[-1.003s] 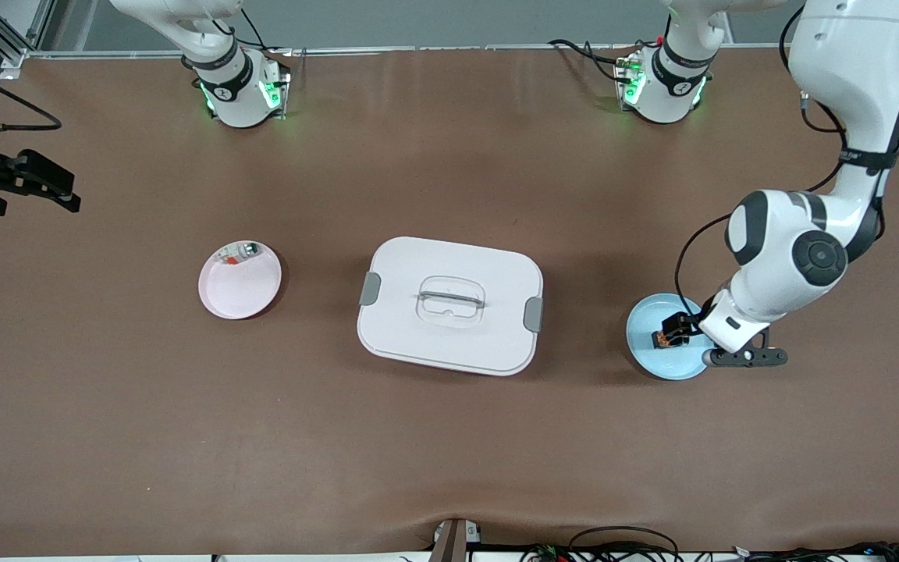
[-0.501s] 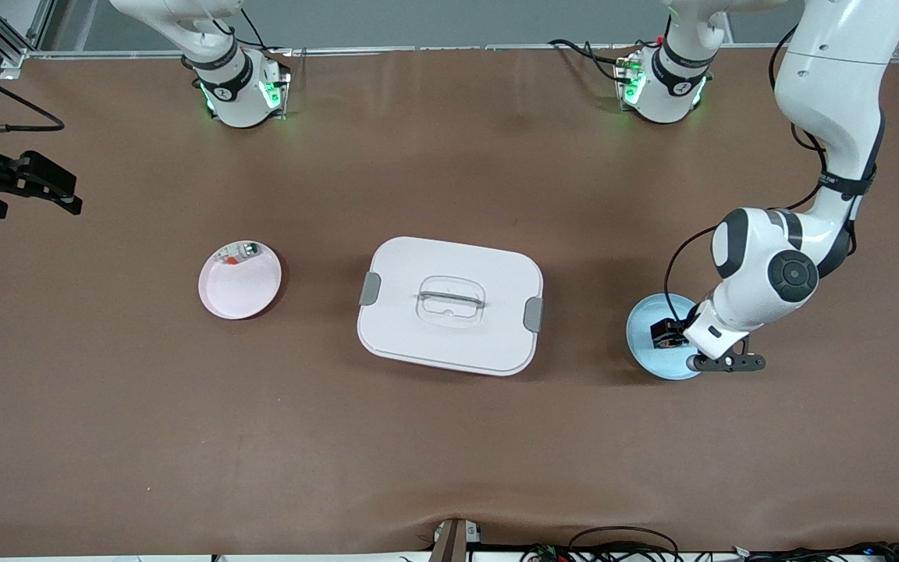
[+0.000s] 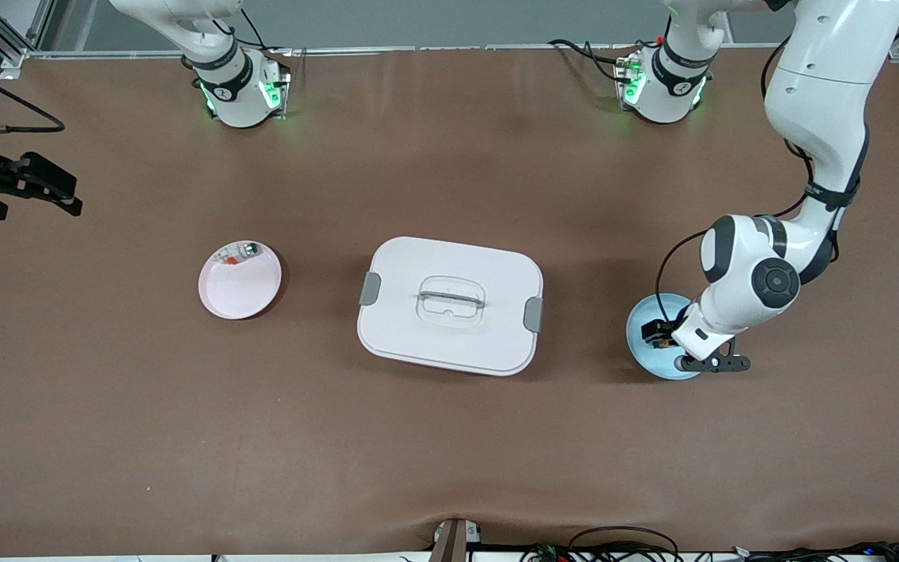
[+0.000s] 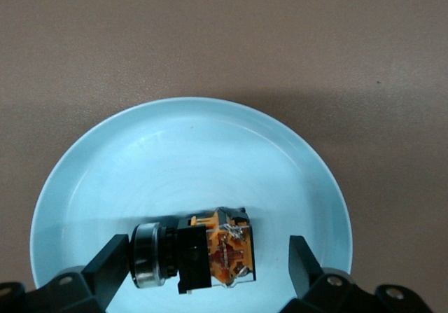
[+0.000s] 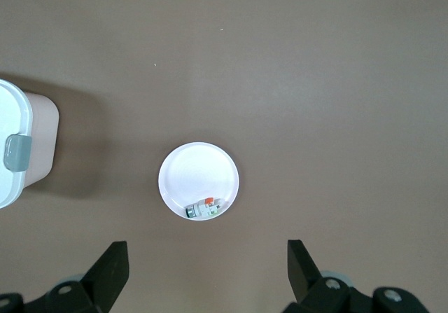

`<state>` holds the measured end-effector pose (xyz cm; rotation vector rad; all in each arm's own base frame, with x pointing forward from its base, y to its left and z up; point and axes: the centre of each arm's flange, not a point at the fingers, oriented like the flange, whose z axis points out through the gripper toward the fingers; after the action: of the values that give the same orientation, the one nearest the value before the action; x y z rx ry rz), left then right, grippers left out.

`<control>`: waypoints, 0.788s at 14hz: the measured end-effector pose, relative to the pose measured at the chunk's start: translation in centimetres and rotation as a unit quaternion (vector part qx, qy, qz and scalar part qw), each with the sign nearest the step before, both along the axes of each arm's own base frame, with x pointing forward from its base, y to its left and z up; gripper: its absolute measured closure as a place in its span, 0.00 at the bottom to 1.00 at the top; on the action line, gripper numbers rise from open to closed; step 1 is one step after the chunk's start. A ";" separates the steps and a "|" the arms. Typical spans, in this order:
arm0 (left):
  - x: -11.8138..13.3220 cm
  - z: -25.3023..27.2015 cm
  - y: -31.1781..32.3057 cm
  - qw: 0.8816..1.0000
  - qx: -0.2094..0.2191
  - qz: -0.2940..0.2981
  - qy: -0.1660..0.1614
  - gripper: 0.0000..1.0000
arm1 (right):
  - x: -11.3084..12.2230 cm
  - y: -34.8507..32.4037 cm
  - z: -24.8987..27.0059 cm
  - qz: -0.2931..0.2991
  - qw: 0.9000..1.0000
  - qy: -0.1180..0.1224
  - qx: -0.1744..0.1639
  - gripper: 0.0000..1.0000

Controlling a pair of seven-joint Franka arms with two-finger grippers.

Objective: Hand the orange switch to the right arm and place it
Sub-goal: 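Close the left gripper on the black-and-orange switch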

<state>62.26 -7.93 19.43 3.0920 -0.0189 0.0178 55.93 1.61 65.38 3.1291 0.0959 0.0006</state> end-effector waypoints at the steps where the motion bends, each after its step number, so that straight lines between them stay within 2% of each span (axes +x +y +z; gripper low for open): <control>1: 0.0 -0.1 0.0 1.000 0.001 -0.001 0.000 0.00 | 0.0 0.0 0.0 0.004 1.000 0.001 0.000 0.00; 11: -0.6 -1.2 0.4 1.000 0.004 0.018 0.013 0.00 | 0.0 -0.1 -0.3 0.018 1.000 0.006 0.000 0.00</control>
<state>61.61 -7.55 18.25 3.1002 0.0366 -0.0202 55.89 1.51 65.06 3.1270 0.1522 -0.0167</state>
